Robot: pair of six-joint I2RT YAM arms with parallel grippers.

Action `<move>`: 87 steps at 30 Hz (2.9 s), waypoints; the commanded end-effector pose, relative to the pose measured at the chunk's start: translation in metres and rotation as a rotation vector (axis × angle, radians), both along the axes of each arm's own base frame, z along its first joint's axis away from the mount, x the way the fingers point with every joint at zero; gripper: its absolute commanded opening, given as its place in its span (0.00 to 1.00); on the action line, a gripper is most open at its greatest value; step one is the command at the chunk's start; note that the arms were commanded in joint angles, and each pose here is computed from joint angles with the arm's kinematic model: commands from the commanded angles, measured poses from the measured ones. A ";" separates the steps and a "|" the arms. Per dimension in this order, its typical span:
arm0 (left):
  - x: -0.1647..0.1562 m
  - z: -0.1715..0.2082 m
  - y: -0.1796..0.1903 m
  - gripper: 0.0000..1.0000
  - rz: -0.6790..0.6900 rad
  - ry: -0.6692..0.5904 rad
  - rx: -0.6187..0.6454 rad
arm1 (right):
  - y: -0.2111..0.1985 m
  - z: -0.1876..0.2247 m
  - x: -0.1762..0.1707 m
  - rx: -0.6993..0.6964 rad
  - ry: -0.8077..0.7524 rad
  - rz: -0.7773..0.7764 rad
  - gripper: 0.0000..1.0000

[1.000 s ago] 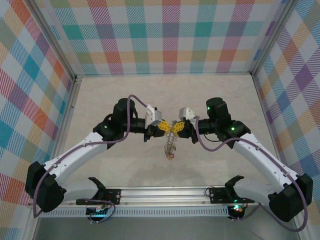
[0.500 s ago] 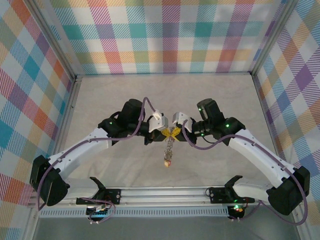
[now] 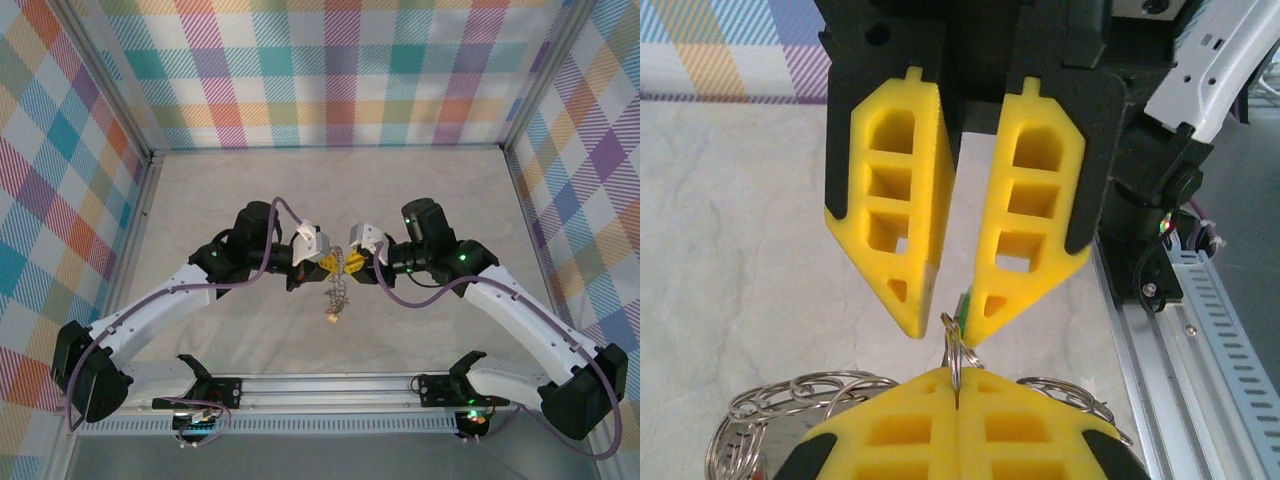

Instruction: Put the keys on the keyring

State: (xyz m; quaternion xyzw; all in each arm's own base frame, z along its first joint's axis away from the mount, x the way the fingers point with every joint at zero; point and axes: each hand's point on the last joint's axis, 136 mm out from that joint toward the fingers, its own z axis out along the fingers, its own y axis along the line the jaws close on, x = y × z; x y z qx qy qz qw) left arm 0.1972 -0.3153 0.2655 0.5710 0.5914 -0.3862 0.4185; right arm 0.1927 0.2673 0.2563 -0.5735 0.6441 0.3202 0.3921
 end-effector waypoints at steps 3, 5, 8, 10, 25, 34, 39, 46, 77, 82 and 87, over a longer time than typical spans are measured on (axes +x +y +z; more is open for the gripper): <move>-0.007 0.033 0.001 0.00 -0.045 -0.067 -0.140 | -0.002 0.006 -0.002 0.040 -0.013 0.012 0.20; -0.008 0.035 0.001 0.00 -0.053 -0.072 -0.155 | -0.002 0.006 -0.003 0.041 -0.009 0.014 0.19; -0.008 0.038 0.001 0.00 -0.053 -0.083 -0.173 | 0.000 0.007 -0.004 0.050 -0.001 0.029 0.15; -0.008 0.040 0.001 0.00 -0.050 -0.091 -0.187 | 0.002 0.007 -0.006 0.057 0.008 0.045 0.12; 0.002 0.041 -0.005 0.00 -0.019 -0.094 -0.253 | 0.020 0.012 -0.020 0.155 0.110 0.164 0.00; 0.006 0.036 -0.008 0.00 -0.003 -0.083 -0.287 | 0.024 0.006 -0.012 0.151 0.107 0.134 0.03; 0.004 0.035 -0.007 0.00 -0.005 -0.082 -0.287 | 0.013 0.006 -0.008 0.136 0.046 0.081 0.18; -0.001 0.034 -0.004 0.00 -0.021 -0.085 -0.273 | -0.001 0.010 -0.009 0.119 -0.005 0.048 0.20; -0.008 0.037 -0.008 0.00 -0.075 -0.073 -0.293 | 0.009 0.020 -0.012 0.185 0.006 0.117 0.11; -0.008 0.038 -0.012 0.00 -0.087 -0.057 -0.307 | 0.014 0.022 -0.015 0.220 0.038 0.153 0.00; -0.002 0.034 -0.010 0.04 -0.038 -0.060 -0.271 | 0.013 0.021 -0.010 0.194 0.027 0.131 0.00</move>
